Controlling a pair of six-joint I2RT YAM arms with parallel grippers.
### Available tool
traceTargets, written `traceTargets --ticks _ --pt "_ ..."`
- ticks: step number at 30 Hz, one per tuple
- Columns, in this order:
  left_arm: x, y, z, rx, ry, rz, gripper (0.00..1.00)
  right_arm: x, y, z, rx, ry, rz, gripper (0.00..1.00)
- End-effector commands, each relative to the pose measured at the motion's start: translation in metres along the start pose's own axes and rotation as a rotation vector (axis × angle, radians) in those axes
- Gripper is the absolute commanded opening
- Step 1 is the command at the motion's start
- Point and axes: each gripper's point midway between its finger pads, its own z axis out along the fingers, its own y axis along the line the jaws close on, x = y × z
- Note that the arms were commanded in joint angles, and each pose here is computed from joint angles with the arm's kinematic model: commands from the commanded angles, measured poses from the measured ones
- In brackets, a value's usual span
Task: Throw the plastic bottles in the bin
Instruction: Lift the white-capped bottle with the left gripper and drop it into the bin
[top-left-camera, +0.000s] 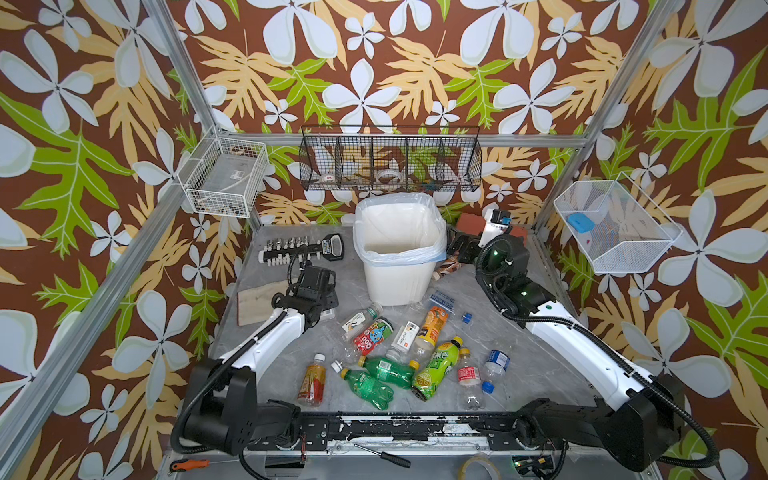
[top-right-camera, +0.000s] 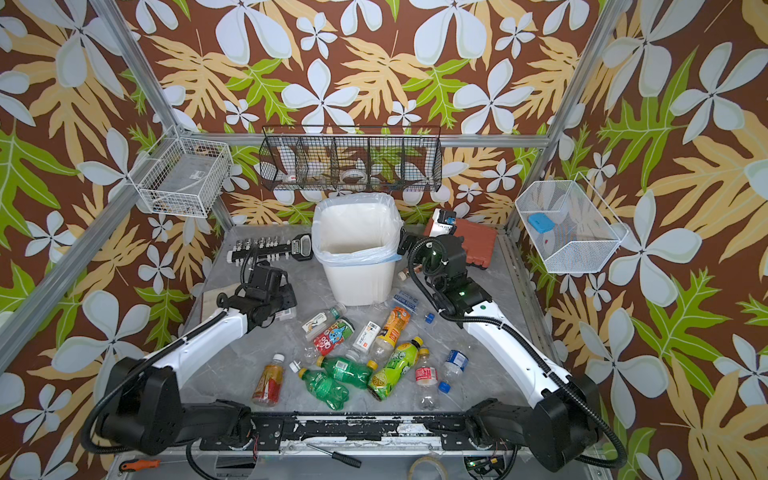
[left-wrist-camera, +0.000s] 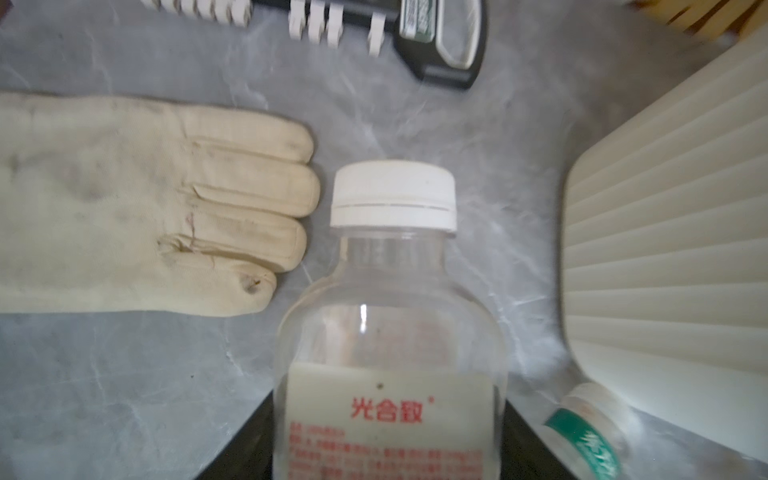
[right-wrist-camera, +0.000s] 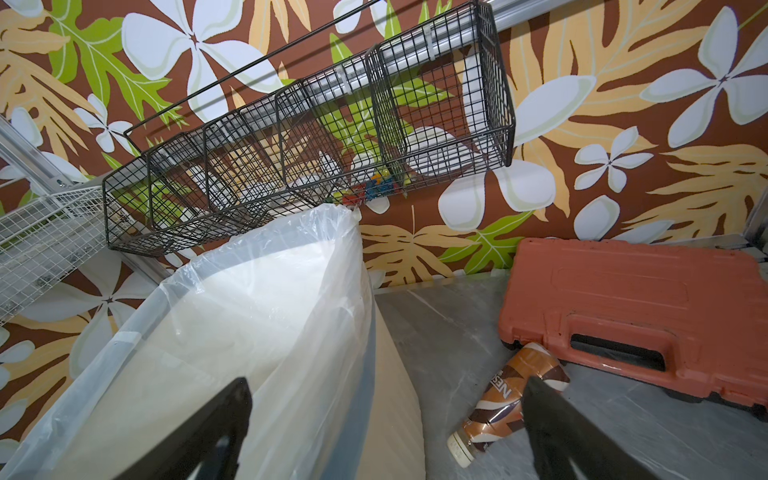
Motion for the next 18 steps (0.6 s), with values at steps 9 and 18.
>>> traceTargets --ticks 9,18 --pt "-0.078 -0.038 -0.093 0.322 -0.379 -0.077 0.53 0.01 -0.028 -0.015 0.112 0.009 -0.019 0.99" --pt "-0.138 -0.077 -0.122 0.381 -0.448 -0.045 0.52 0.006 -0.025 -0.015 0.102 0.002 -0.036 1.0"
